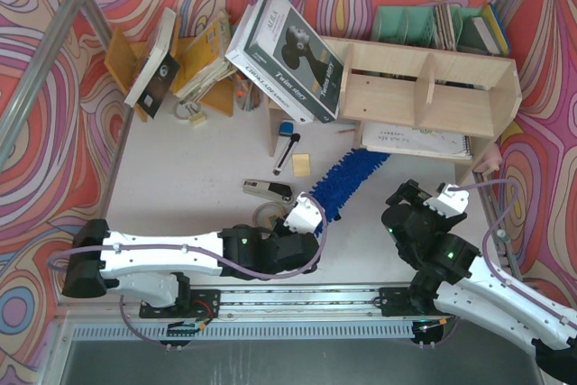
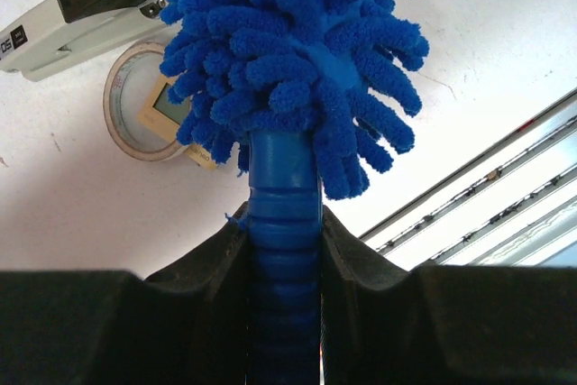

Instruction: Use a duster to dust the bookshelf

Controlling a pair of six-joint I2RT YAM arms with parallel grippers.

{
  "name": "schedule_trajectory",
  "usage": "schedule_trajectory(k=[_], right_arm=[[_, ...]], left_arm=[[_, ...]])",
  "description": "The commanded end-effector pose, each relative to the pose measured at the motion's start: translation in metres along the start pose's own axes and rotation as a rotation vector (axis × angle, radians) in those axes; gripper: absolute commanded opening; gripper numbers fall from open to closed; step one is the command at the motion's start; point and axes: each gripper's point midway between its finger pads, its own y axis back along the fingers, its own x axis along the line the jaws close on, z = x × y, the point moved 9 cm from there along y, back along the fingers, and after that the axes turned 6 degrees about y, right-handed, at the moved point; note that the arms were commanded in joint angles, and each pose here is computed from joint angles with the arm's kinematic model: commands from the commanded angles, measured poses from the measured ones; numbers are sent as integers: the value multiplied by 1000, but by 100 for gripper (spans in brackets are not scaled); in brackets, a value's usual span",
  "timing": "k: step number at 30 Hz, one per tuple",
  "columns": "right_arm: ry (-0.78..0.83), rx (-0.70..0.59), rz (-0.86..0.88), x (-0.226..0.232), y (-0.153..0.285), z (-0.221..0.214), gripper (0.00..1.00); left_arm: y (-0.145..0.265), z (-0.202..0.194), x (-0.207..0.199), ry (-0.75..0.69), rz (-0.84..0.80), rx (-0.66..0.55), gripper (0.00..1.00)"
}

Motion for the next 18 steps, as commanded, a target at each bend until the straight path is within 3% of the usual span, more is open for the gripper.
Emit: schedule_trajectory(k=[1, 18], right_arm=[[-9, -19, -22, -4, -1, 1, 99], [-1, -22, -27, -4, -1, 3, 99]], left_arm=[[-6, 8, 3, 18, 39, -82, 0], [-22, 3, -19, -89, -16, 70, 0]])
